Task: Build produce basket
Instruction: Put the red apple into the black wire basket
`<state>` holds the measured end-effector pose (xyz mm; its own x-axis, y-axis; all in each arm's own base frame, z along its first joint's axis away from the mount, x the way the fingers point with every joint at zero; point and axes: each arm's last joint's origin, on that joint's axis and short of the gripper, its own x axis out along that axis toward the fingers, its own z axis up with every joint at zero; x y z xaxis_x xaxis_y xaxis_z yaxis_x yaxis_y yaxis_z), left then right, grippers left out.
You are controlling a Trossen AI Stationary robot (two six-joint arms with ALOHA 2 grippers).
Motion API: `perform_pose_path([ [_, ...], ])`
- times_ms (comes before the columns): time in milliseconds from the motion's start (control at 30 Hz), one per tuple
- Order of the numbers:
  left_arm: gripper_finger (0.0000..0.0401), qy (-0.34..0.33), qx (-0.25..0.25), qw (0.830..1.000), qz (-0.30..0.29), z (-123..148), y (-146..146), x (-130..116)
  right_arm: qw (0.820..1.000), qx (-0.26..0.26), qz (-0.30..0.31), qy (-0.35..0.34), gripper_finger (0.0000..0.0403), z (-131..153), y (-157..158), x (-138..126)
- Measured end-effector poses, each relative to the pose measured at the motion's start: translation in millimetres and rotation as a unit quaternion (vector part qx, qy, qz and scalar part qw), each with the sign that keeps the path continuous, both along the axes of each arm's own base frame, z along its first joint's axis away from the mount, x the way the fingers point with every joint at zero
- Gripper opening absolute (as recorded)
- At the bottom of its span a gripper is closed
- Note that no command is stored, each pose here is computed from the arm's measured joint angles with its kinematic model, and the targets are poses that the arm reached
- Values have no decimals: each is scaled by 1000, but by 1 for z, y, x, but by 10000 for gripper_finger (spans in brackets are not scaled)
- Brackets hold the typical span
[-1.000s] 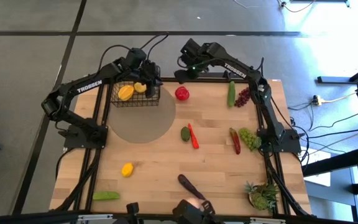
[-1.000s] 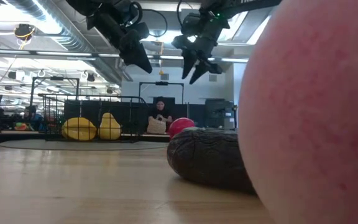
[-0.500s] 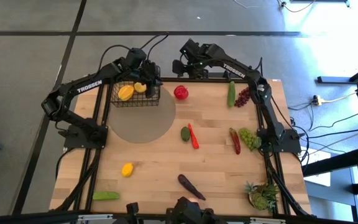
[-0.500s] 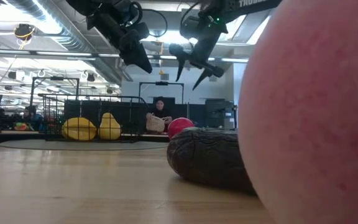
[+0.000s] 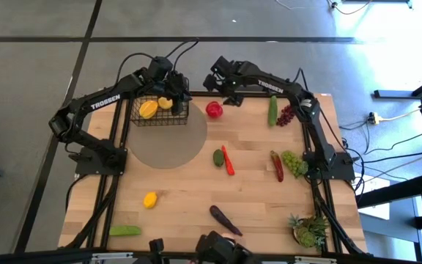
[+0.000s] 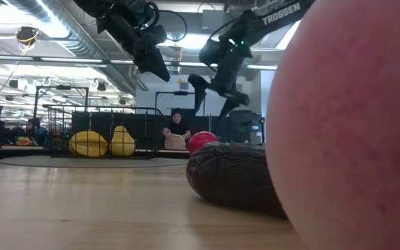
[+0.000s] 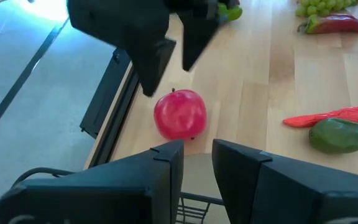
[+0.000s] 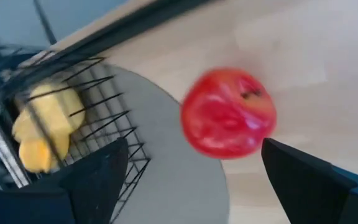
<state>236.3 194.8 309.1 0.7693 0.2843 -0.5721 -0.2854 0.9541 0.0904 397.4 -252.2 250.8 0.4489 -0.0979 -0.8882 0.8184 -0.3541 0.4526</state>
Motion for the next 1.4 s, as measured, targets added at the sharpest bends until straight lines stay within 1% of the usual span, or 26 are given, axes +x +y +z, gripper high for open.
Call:
perform_pose_path([
  [133, 75, 0, 0, 1000, 0, 0, 0, 0, 996, 59, -56, -26, 358, -20, 2, 3],
  [267, 75, 0, 0, 1000, 0, 0, 0, 0, 992, 80, -88, -37, 358, -33, 3, 4],
  [433, 75, 0, 0, 1000, 0, 0, 0, 0, 989, 85, -112, -51, 358, -38, 3, 7],
  [633, 75, 0, 0, 1000, 0, 0, 0, 0, 985, 71, -151, -33, 358, -39, 5, 7],
  [767, 75, 2, 3, 1000, 5, 0, 0, 0, 982, 77, -167, -34, 358, -39, 6, 7],
  [1033, 75, 14, 16, 999, 28, 0, 2, -1, 982, 37, -183, -18, 358, -41, 12, 12],
  [1233, 75, 15, 18, 999, 31, 0, 2, -1, 976, 59, -210, -6, 358, -51, 15, 15],
  [1400, 75, 15, 18, 999, 31, 0, 2, -1, 975, 60, -213, -3, 358, -55, 18, 17],
])
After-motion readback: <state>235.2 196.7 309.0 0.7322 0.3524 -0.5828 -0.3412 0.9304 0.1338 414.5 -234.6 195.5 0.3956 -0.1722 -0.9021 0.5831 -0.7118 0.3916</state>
